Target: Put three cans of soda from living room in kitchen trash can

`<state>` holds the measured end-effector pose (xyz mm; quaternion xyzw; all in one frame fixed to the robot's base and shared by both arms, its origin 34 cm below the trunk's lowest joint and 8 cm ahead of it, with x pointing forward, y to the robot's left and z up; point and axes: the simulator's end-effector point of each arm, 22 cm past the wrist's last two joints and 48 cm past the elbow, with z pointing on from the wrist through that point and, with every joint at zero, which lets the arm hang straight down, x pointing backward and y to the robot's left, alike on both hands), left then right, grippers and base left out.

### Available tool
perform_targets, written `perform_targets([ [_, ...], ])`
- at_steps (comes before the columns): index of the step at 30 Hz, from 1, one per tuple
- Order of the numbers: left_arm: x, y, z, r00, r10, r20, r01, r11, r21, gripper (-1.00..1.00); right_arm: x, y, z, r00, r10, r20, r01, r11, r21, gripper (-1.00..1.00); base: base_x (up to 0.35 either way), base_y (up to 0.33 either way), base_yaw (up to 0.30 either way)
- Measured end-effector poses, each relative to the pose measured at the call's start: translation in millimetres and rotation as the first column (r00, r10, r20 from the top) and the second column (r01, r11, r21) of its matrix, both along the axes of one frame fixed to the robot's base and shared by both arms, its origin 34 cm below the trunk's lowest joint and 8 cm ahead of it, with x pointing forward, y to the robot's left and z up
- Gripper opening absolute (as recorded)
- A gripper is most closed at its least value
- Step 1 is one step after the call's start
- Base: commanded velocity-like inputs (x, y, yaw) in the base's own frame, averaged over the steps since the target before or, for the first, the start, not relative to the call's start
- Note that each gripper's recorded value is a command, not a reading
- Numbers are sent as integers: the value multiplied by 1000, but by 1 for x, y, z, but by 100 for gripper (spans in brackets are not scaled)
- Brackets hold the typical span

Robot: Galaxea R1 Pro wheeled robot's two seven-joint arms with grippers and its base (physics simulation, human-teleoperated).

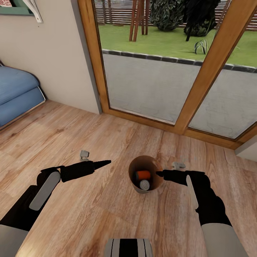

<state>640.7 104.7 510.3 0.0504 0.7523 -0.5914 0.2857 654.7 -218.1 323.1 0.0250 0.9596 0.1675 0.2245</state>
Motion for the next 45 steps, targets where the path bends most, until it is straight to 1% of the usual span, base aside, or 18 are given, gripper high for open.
perform_targets([
  [4,0,0,0,1000,0,0,0,1000,0,100,-7,0,-3,999,0,-36,1,1000,4,100,0,0,0],
  [7,0,0,0,1000,0,0,0,1000,0,100,-18,0,-6,996,-1,-90,2,1000,6,100,0,0,0],
  [9,0,0,0,1000,0,0,0,1000,0,100,-19,0,-2,995,-3,-100,4,1000,7,100,0,0,0],
  [10,0,0,0,1000,0,0,0,1000,0,100,-13,-2,7,997,-5,-74,6,1000,3,100,0,0,0],
  [11,0,0,0,1000,0,0,0,1000,0,100,-4,-4,20,999,-8,-34,8,1000,-2,100,0,0,0],
  [12,0,0,0,1000,0,0,0,1000,0,100,15,-8,53,998,-12,59,13,1000,-13,100,0,0,0],
  [13,0,0,0,1000,0,0,0,1000,0,100,25,-12,77,992,-14,127,17,1000,-24,100,0,0,0],
  [15,0,0,0,1000,0,0,0,1000,0,100,29,-15,87,988,-15,154,20,999,-33,100,0,0,0],
  [17,0,0,0,1000,0,0,0,1000,0,100,30,-21,92,986,-11,168,18,999,-40,100,0,0,0],
  [21,0,0,-1,1000,1,-4,-1,1000,1,100,30,-23,96,984,2,176,3,1000,-30,100,0,0,0],
  [25,0,1,-3,1000,4,-6,-4,1000,1,100,29,-23,101,982,24,186,-26,1000,4,100,0,0,0],
  [30,4,2,-1,1000,17,14,-17,1000,-1,100,25,-35,102,983,5,184,-11,1000,28,100,0,0,0],
  [36,4,3,-2,1000,19,12,-19,1000,0,100,19,-39,95,986,3,169,-6,1000,19,100,0,0,0],
  [39,4,3,-3,1000,19,12,-19,1000,0,100,7,-48,86,990,4,144,-4,1000,0,100,0,0,0],
  [45,4,4,-6,1000,22,3,-22,1000,1,100,4,-56,83,991,6,136,-3,1000,-20,100,0,0,0],
])
